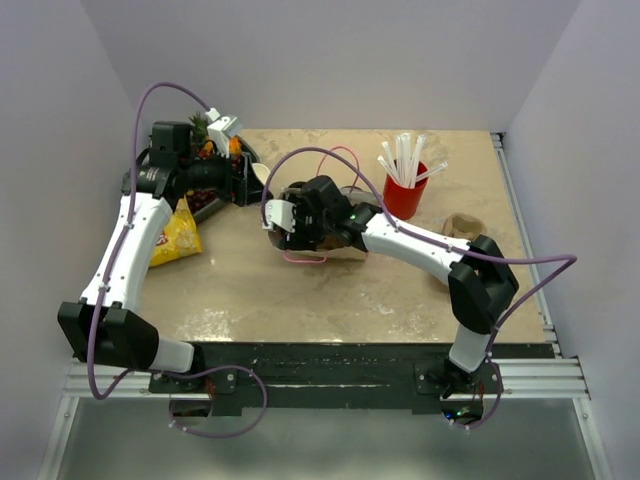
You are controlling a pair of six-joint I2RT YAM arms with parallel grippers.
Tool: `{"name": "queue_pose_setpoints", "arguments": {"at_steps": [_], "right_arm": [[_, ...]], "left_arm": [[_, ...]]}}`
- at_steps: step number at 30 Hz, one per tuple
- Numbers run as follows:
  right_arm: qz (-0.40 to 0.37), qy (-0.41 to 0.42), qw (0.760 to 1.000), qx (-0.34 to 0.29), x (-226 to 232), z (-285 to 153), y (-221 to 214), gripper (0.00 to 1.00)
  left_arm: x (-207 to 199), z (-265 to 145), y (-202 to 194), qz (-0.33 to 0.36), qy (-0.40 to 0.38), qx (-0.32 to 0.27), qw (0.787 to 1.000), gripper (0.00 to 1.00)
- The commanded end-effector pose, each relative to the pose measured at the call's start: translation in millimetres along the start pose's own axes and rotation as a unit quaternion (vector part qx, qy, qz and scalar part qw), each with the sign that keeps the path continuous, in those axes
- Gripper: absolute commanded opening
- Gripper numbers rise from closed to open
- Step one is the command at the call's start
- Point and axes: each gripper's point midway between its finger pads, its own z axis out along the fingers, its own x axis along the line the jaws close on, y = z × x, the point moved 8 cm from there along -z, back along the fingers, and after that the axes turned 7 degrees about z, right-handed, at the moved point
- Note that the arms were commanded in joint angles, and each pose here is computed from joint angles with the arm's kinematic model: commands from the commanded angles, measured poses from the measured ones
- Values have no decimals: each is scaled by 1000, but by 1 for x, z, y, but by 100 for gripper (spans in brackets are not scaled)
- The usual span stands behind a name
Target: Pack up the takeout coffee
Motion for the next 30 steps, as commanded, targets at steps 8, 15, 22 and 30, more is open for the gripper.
{"name": "queue_pose_setpoints", "arguments": {"at_steps": [8,15,22,30], "right_arm": [[61,-15,998,26,-1,-10,-12,18],[58,-20,998,21,-5,-15,-5,40],[60,-24,998,15,-10,-17,2,51],[68,-34,997,5,-14,-22,12,66]], "left_arm": [[-22,12,-18,-2,-56,34,998,86],[-20,17,-19,-5,-66,36,997,86],[-20,21,-19,-10,-84,35,996,87],[-20,25,-20,-14,-94,37,995,87]]}}
